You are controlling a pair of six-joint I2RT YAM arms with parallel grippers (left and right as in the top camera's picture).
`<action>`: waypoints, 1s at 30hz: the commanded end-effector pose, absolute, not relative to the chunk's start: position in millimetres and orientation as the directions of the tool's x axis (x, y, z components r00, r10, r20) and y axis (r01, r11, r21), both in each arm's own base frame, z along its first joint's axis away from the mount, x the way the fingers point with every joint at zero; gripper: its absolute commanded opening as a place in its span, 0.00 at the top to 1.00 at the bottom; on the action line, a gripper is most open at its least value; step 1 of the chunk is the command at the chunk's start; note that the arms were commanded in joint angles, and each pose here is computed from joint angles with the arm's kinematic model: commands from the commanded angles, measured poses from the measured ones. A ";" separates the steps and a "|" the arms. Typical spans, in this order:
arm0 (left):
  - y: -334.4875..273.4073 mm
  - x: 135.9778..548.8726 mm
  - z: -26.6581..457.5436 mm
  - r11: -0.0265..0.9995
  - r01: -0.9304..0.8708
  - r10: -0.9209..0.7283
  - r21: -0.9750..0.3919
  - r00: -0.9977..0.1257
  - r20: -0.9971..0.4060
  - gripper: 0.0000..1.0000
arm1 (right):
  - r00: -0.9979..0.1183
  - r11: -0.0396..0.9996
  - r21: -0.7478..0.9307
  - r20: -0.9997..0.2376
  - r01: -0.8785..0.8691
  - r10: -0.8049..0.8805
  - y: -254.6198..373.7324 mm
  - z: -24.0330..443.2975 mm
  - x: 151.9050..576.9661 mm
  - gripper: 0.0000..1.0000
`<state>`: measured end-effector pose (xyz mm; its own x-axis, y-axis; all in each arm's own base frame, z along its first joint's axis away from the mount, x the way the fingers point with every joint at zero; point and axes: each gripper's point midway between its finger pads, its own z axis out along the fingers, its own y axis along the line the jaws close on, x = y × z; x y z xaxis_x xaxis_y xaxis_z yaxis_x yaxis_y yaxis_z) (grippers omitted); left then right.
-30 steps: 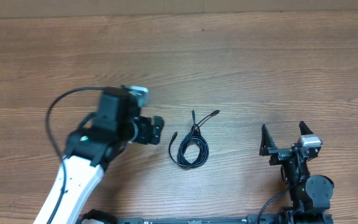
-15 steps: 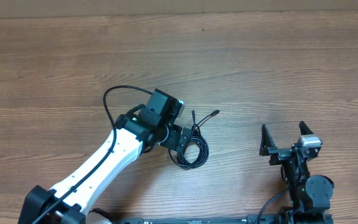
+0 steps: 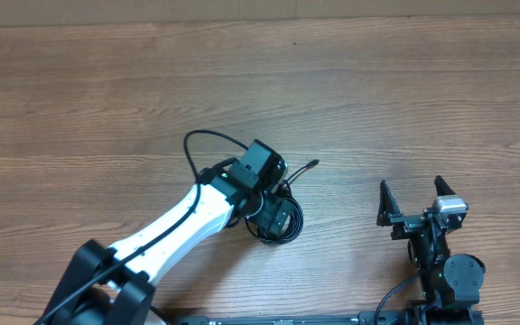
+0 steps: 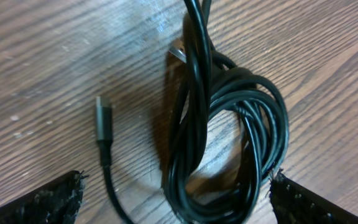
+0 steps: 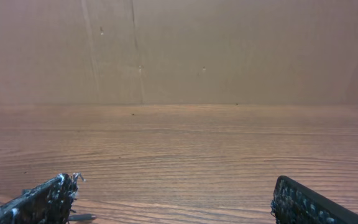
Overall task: Untangle cables
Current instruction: 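Move the left gripper forward over the coiled black cable, then lower the left gripper and close it on the black cable coil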
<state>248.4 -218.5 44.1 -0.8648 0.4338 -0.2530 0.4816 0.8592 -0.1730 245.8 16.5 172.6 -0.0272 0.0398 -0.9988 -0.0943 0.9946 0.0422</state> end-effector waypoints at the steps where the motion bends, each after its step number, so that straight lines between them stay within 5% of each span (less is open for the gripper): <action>1: -220.9 253.0 36.3 0.867 0.471 0.429 -0.163 -0.872 -0.236 0.04 | -0.024 0.995 0.037 -0.999 -0.094 0.035 16.7 170.4 246.0 0.00; 25: -230.7 265.1 21.4 0.864 0.474 0.425 -0.168 -0.867 -0.260 0.21 | -0.024 0.995 0.037 -0.999 -0.094 0.035 16.7 170.4 246.0 0.00; 30: -233.2 268.2 14.5 0.864 0.475 0.425 -0.168 -0.867 -0.261 0.36 | -0.024 0.995 0.037 -0.999 -0.094 0.035 16.7 170.4 246.0 0.00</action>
<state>263.0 -229.5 17.6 -0.8649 0.4295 -0.2598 0.4794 0.8602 -0.1737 245.8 16.5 172.6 -0.0272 0.0402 -0.9988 -0.0940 0.9947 0.0426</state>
